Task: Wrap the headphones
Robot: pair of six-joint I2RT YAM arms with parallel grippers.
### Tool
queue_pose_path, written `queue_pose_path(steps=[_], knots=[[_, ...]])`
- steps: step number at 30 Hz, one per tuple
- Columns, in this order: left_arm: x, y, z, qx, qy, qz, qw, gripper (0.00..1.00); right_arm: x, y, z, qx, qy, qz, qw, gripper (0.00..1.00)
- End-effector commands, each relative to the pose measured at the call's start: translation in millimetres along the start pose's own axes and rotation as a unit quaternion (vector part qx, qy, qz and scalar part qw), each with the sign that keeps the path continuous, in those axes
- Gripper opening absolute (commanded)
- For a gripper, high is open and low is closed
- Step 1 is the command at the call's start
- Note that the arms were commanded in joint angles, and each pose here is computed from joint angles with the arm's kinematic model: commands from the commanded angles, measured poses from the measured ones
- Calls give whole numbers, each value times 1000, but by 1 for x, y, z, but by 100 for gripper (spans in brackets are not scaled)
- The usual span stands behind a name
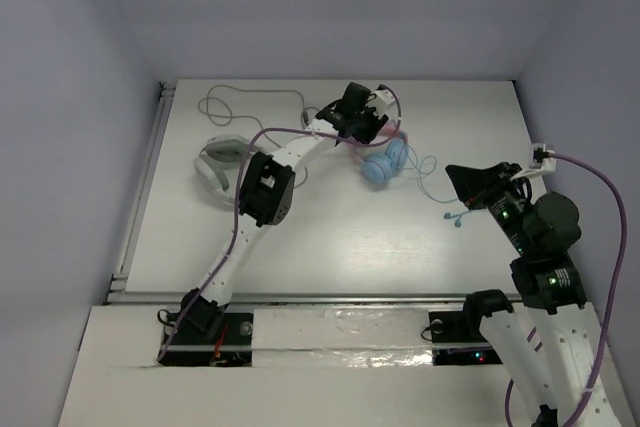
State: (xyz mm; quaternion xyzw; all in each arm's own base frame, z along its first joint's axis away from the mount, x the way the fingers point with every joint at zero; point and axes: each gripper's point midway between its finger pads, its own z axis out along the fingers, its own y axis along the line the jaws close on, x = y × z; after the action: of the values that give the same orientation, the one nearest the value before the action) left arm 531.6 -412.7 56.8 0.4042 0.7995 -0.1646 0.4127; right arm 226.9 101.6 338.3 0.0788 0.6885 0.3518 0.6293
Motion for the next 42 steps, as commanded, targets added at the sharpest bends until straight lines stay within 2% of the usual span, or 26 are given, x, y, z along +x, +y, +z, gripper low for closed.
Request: queue_pose_path(steps=[1, 6, 9, 10, 12, 14, 17, 19, 25, 26, 27, 29, 30, 33, 42], knots=[[13, -15, -2, 32, 23, 6, 999, 32, -11, 6, 1, -12, -19, -13, 1000, 23], [34, -18, -9, 29, 54, -5, 998, 11, -10, 7, 0, -13, -18, -12, 1000, 23], [40, -17, -17, 14, 58, -18, 998, 6, -12, 10, -4, -18, -21, -13, 1000, 23], [41, -17, -22, 11, 59, -23, 998, 0, -14, 12, -6, -21, -25, -14, 999, 23], [37, -23, -28, 20, 53, -39, 998, 0, -13, 13, -8, -23, -24, -14, 999, 23], [32, -29, -33, 33, 43, -47, 997, 12, -13, 14, -10, -25, -24, -14, 999, 23], [30, -29, -35, 32, 43, -57, 997, 16, -8, 13, -10, -26, -16, -13, 999, 23], [34, -27, -32, 25, 53, -61, 996, 24, -6, 12, -9, -25, -12, -13, 1000, 23], [63, -30, -12, 29, 98, -78, 992, 38, -1, 10, -4, -27, -3, -11, 1000, 24], [56, -28, -12, 27, 91, -80, 992, 42, -1, 10, -3, -29, -3, -11, 1000, 24], [57, -29, -10, 28, 93, -82, 992, 47, 0, 9, -3, -28, -1, -10, 1000, 24], [54, -28, -7, 29, 90, -85, 992, 65, 1, 10, -1, -32, 2, -8, 999, 24], [53, -28, -5, 29, 87, -88, 992, 80, 1, 10, 1, -31, 3, -7, 999, 24], [52, -29, -2, 28, 84, -98, 991, 99, 0, 8, 2, -27, 2, -8, 1000, 24], [49, -43, 5, 66, 79, -120, 987, 98, -4, 9, 0, -24, -7, -6, 1000, 24]])
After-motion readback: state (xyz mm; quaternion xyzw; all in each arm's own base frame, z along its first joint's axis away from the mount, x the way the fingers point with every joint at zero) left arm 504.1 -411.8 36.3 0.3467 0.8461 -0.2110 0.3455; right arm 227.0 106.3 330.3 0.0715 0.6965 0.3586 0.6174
